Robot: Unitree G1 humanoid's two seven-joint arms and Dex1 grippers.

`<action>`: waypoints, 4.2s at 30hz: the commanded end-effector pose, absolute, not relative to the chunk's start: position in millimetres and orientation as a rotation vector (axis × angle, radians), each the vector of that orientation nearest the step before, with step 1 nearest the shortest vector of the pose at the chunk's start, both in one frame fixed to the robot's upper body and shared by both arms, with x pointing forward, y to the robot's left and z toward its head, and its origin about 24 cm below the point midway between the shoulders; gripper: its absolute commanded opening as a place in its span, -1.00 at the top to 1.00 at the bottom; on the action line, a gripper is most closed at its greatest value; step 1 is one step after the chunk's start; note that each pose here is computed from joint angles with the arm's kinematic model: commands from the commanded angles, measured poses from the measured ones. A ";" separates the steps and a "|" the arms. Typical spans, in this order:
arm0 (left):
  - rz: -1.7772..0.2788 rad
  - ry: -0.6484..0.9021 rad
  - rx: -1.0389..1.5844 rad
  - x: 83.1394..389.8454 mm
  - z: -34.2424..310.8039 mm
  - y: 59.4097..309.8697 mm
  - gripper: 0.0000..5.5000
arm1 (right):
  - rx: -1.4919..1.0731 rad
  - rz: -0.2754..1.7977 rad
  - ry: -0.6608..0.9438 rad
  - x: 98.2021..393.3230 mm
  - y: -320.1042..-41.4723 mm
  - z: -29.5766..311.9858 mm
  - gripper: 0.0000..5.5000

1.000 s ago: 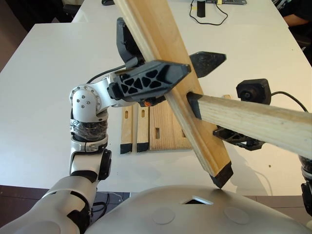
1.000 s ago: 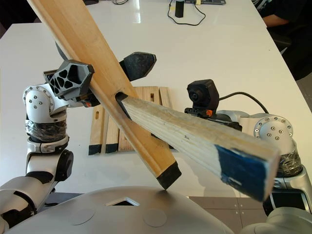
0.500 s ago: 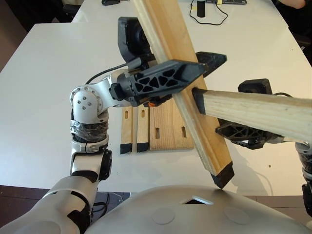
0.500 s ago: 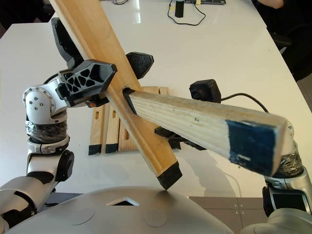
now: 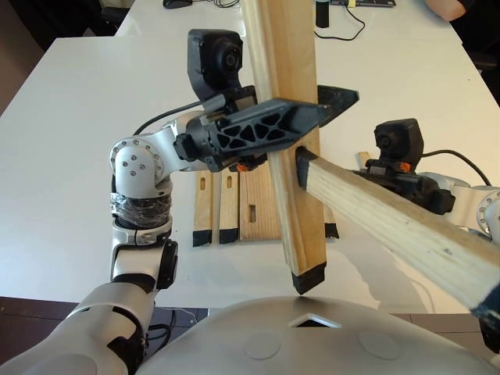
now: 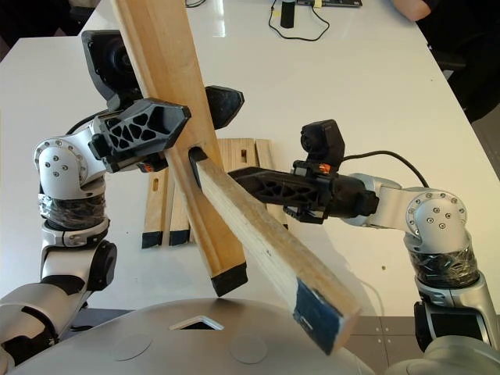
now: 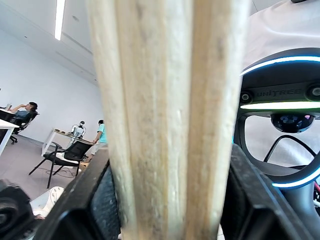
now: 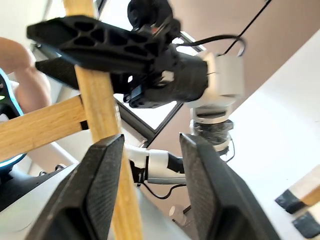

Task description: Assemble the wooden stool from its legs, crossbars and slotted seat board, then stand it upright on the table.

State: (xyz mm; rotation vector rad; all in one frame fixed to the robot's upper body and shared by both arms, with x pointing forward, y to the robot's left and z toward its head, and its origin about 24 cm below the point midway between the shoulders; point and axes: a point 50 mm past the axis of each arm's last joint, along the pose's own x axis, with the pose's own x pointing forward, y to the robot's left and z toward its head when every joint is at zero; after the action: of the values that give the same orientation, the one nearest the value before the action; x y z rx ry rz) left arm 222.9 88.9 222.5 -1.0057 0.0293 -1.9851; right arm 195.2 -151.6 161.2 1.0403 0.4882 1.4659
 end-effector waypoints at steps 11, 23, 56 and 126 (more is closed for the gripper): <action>-1.539 0.008 -0.690 281.2 190.1 119.2 0.19 | 0.808 1.019 0.447 206.8 -185.9 121.8 0.26; -1.149 -0.097 -0.289 215.9 207.7 172.7 0.19 | 0.566 0.795 0.380 182.3 -215.6 109.7 0.26; -1.069 -0.129 -0.244 191.4 130.0 153.8 0.20 | 0.435 0.731 0.405 193.2 -221.6 92.6 0.26; -1.346 0.303 0.354 223.0 84.7 178.6 0.25 | 0.513 0.595 0.367 188.9 -198.9 62.8 0.26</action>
State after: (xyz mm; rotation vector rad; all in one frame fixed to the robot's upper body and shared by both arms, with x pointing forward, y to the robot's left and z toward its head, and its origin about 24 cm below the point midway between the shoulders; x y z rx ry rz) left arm 228.3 164.6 117.3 0.2969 0.0896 -1.4196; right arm 188.8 -197.6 63.5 0.5296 0.3640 0.6090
